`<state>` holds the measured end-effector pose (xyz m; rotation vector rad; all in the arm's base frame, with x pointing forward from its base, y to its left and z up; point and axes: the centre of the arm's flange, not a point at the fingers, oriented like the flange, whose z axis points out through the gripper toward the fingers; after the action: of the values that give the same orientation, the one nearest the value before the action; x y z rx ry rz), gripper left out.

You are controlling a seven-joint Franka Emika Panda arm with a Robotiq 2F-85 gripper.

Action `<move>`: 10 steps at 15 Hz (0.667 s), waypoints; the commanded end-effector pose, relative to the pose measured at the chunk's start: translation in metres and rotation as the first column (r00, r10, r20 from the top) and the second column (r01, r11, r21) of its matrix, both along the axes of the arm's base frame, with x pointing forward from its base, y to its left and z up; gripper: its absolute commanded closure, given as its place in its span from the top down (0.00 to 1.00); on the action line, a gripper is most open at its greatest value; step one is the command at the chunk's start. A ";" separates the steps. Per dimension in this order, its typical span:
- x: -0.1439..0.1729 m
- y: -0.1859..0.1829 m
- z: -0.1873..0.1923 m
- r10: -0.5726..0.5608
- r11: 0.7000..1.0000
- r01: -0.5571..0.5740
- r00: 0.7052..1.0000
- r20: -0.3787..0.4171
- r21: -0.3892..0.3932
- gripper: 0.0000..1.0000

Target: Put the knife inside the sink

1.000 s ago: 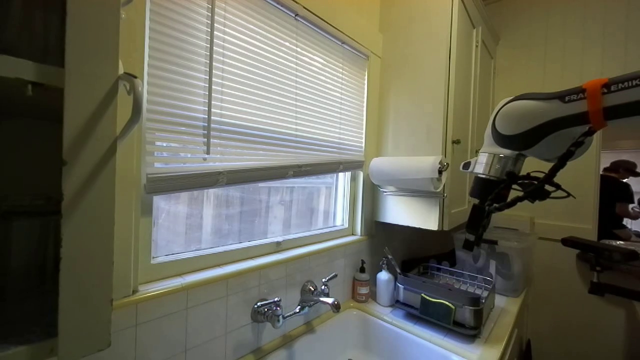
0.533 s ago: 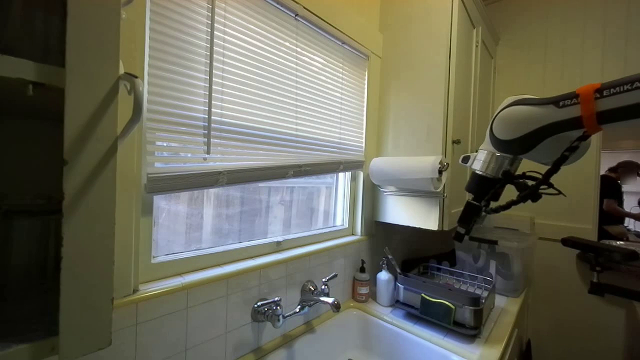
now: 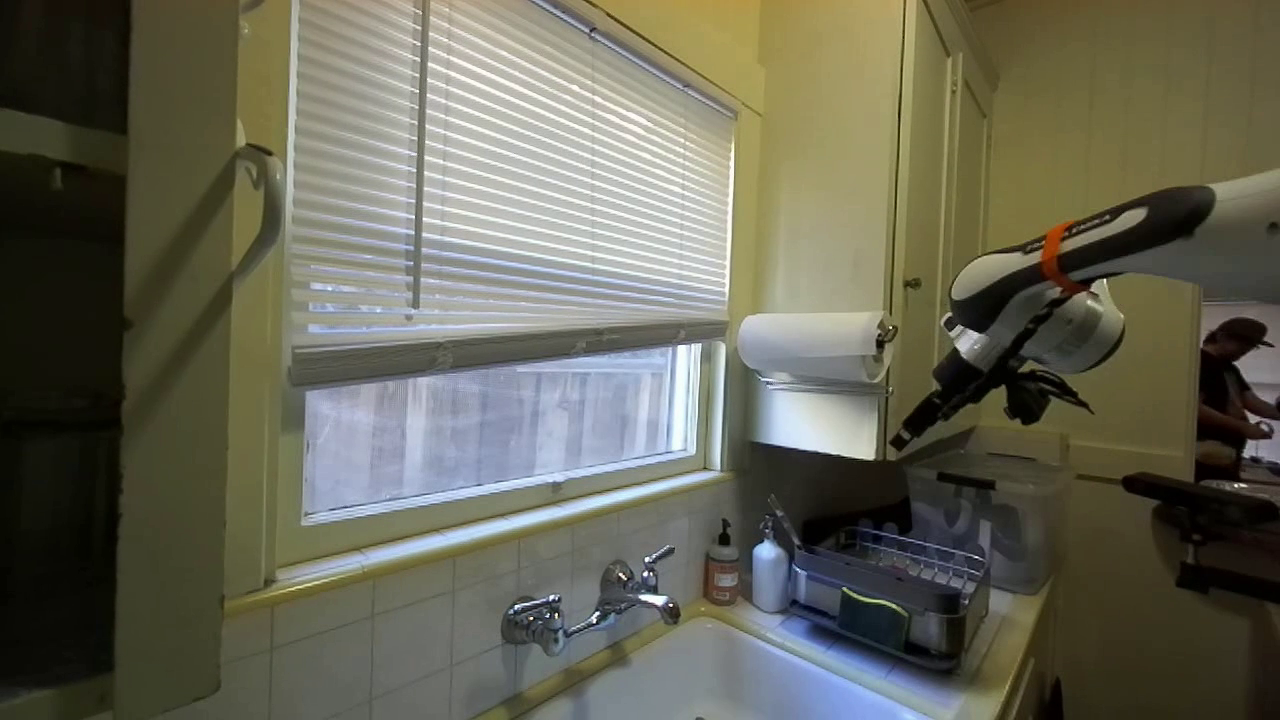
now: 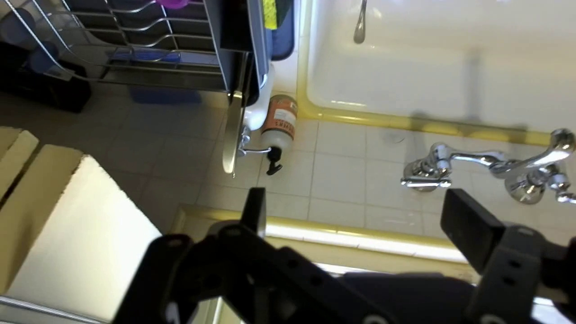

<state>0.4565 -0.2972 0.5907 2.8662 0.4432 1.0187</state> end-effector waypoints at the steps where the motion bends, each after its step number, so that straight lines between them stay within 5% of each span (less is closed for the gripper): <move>1: 0.070 -0.053 -0.015 -0.089 0.994 0.088 0.996 0.020 0.069 1.00; 7: 0.116 -0.111 -0.091 -0.184 0.978 0.191 0.980 -0.075 0.085 1.00; 10: 0.095 -0.090 -0.105 -0.183 0.978 0.190 0.980 -0.077 0.089 1.00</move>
<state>0.5517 -0.3878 0.4850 2.9652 0.1275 0.9362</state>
